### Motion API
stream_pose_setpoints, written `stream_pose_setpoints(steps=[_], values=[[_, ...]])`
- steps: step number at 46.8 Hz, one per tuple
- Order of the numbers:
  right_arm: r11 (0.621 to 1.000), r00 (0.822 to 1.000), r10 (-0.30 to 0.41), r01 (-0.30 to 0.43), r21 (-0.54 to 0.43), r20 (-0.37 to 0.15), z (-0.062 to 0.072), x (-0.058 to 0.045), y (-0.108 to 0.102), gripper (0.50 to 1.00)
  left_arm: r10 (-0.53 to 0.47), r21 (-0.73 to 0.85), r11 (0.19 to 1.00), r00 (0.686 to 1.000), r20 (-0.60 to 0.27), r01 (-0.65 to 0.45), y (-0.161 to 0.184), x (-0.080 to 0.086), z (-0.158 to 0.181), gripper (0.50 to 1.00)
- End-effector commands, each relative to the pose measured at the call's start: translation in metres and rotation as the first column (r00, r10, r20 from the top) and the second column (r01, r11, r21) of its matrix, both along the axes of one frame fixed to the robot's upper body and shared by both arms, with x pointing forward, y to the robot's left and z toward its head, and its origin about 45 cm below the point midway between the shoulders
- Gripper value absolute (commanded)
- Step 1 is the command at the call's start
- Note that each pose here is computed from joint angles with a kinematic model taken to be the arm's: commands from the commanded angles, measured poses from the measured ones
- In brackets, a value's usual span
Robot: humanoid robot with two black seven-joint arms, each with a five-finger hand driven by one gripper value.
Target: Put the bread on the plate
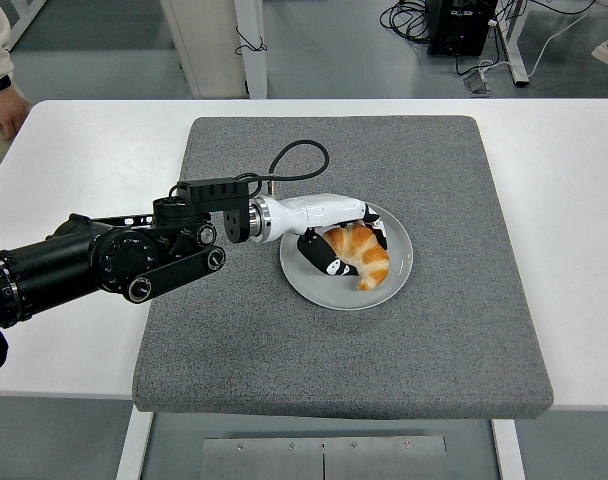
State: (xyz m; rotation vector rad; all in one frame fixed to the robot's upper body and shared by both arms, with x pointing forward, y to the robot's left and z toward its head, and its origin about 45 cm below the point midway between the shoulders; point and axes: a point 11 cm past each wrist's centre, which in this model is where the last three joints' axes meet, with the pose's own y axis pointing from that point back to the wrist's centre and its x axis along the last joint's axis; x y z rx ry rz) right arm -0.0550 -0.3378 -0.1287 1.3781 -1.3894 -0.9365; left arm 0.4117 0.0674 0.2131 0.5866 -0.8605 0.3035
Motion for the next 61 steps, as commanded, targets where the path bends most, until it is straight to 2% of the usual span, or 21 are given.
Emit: stream_pose_setpoints(steps=[1, 42, 44, 46, 48, 54, 61], values=[[1.0, 1.0, 0.0, 0.0, 0.0, -0.001, 0.0, -0.0001, 0.0, 1.0, 0.004, -0.001, 1.0, 1.0, 0.003, -0.004, 0.0006, 0.0005, -0.0007, 0.5], [1.0, 1.0, 0.0, 0.0, 0.0, 0.0, 0.0, 0.0, 0.0, 1.0, 0.061, -0.036, 0.998, 0.997, 0.049, -0.059, 0.0058, 0.005, -0.0066, 0.5], [1.0, 1.0, 0.0, 0.0, 0.0, -0.001, 0.0, -0.0001, 0.0, 1.0, 0.063, -0.04, 0.997, 0.997, 0.049, -0.061, 0.0063, 0.0058, -0.0053, 0.62], [1.0, 1.0, 0.0, 0.0, 0.0, -0.001, 0.0, -0.0001, 0.0, 1.0, 0.063, -0.04, 0.997, 0.997, 0.051, -0.061, 0.0061, 0.0061, -0.0047, 0.762], [1.0, 1.0, 0.0, 0.0, 0.0, 0.0, 0.0, 0.0, 0.0, 1.0, 0.063, -0.04, 0.997, 0.997, 0.051, -0.061, 0.0061, 0.0061, -0.0047, 0.835], [1.0, 1.0, 0.0, 0.0, 0.0, 0.0, 0.0, 0.0, 0.0, 1.0, 0.06, -0.044, 0.997, 0.997, 0.052, -0.058, 0.0043, 0.0066, -0.002, 0.933], [1.0, 1.0, 0.0, 0.0, 0.0, 0.0, 0.0, 0.0, 0.0, 1.0, 0.061, -0.048, 0.997, 0.997, 0.056, -0.058, 0.0052, 0.0082, 0.0011, 0.958]])
